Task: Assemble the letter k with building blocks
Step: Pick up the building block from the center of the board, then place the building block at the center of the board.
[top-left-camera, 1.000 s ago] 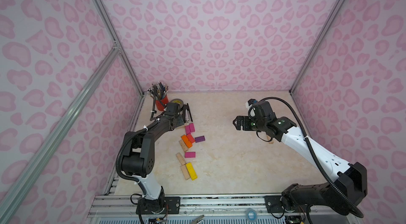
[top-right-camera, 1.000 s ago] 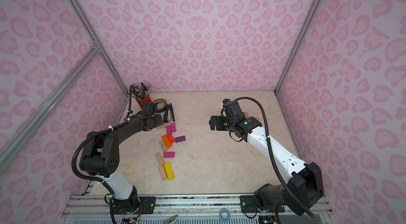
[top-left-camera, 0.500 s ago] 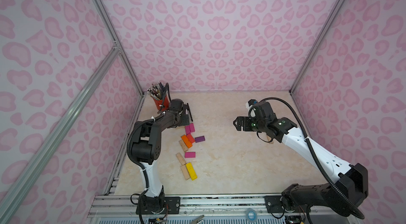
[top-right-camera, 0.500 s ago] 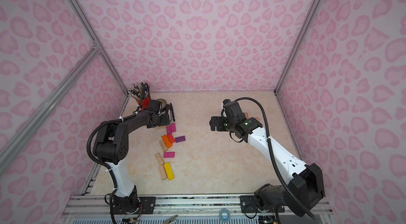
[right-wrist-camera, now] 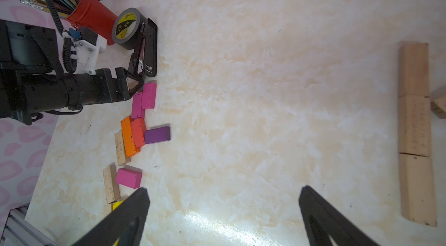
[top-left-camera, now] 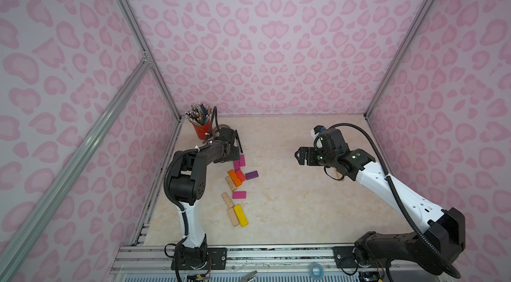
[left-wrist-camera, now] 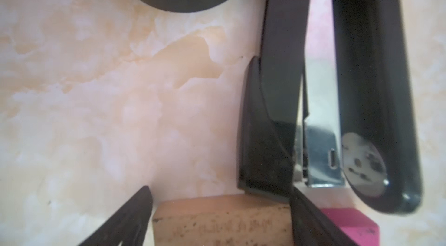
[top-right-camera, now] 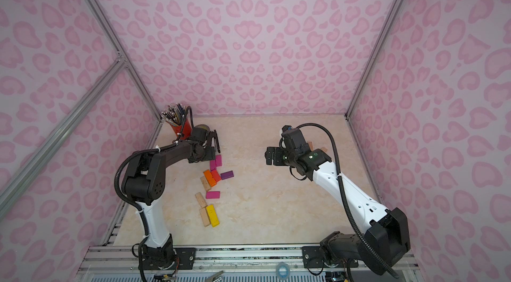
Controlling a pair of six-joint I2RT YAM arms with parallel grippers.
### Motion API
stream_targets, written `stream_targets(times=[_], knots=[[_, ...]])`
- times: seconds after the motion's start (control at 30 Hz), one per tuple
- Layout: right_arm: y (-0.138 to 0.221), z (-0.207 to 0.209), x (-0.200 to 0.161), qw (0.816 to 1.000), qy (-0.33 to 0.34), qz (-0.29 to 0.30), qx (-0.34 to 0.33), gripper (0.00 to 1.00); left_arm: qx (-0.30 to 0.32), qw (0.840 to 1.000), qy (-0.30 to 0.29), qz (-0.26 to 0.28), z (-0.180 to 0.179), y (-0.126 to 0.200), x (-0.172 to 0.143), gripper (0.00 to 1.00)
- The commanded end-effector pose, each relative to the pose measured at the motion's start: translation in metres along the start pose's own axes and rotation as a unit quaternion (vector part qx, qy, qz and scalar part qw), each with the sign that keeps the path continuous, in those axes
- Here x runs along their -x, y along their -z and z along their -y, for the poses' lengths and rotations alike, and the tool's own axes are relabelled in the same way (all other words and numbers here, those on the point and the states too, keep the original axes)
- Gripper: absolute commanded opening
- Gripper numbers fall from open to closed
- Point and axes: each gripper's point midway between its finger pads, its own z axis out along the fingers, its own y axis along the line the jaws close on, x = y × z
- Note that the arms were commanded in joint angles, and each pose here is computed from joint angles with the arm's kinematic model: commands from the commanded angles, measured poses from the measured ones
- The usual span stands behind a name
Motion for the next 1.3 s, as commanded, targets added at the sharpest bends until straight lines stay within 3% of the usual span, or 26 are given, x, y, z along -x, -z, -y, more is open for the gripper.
stream_targets(times=[0.0,0.3,0.47,0.63,0.83,1.03,1.27], knots=[[-0.002,0.004,-0.002,1.000,-0.002,-0.002,-0.009,0.98,0.000,0.999,0.028,-0.021,-0.006,0.004,-0.013,0.84],[0.001,0.010,0.002,0.999,-0.020,0.009,-0.024,0.99,-0.032,0.998,0.052,-0.002,-0.005,0.024,-0.010,0.67],[0.008,0.032,0.005,0.996,-0.063,0.027,-0.053,0.99,-0.092,0.994,0.042,0.048,0.020,0.070,0.016,0.64],[0.028,0.063,0.015,0.992,-0.096,0.055,-0.063,0.98,-0.167,0.978,-0.052,0.109,0.096,0.133,0.030,0.60],[0.057,0.103,0.015,0.986,-0.116,0.089,-0.086,0.99,-0.198,0.951,-0.197,0.135,0.214,0.179,0.000,0.61],[0.087,0.126,0.004,0.978,-0.119,0.121,-0.118,0.97,-0.191,0.932,-0.288,0.113,0.302,0.169,-0.054,0.62],[0.102,0.134,-0.010,0.976,-0.118,0.122,-0.135,0.96,-0.181,0.918,-0.344,0.075,0.354,0.134,-0.101,0.62]])
